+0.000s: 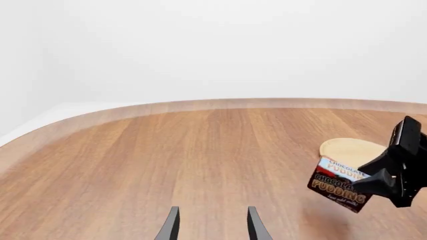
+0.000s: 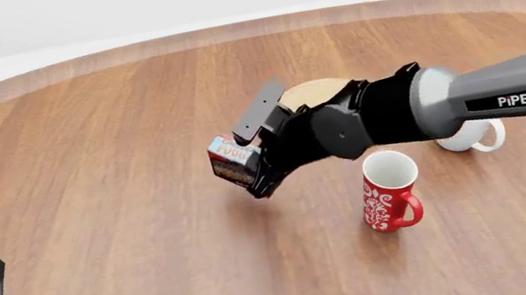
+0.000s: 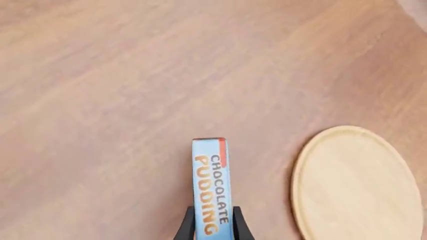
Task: Put the chocolate pudding to the left of the plate.
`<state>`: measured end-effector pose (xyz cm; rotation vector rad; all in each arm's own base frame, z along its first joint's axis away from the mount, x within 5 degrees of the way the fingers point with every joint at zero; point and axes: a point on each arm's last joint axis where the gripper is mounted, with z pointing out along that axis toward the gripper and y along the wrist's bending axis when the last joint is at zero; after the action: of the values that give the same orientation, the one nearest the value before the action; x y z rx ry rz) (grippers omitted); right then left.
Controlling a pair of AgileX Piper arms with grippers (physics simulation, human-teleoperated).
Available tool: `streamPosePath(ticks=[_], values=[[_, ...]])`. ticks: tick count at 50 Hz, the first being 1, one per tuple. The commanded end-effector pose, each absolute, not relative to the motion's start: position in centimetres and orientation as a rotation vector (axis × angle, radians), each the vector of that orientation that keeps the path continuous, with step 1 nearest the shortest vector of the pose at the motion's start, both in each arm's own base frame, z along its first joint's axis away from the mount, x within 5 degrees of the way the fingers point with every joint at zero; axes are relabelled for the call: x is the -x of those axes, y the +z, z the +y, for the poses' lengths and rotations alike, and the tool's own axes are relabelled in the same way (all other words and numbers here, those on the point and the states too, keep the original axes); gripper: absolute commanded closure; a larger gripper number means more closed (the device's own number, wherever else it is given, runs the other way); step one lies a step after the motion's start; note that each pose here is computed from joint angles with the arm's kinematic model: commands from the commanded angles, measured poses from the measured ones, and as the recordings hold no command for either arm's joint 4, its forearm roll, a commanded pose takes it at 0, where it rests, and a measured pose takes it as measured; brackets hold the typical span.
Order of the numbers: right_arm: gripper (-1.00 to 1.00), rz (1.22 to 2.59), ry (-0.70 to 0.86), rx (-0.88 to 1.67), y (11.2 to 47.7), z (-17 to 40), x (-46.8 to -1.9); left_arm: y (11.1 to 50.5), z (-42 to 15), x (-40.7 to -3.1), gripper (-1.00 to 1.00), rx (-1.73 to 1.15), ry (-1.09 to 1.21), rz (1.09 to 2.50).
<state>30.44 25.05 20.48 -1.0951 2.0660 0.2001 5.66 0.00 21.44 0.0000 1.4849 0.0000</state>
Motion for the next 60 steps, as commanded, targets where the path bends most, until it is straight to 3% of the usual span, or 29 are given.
streamPosePath(ticks=[1, 13, 32, 60], values=[[1.0, 2.001, 0.216, 1.058, 24.9, 23.5, -28.6, 21.4, 0.0, -5.7, -1.0, 0.0, 0.0, 1.485], [1.0, 1.92, 0.183, 1.026, 30.7, 21.8, -28.6, 21.4, 0.0, -5.7, -1.0, 0.0, 0.0, 1.485], [1.0, 1.903, 0.155, 1.012, 34.0, 22.2, -31.0, 21.4, 0.0, -5.7, -1.0, 0.0, 0.0, 1.485], [1.0, 1.956, 0.095, 0.986, 32.0, 24.1, -39.2, 21.4, 0.0, -5.7, -1.0, 0.0, 0.0, 1.485]])
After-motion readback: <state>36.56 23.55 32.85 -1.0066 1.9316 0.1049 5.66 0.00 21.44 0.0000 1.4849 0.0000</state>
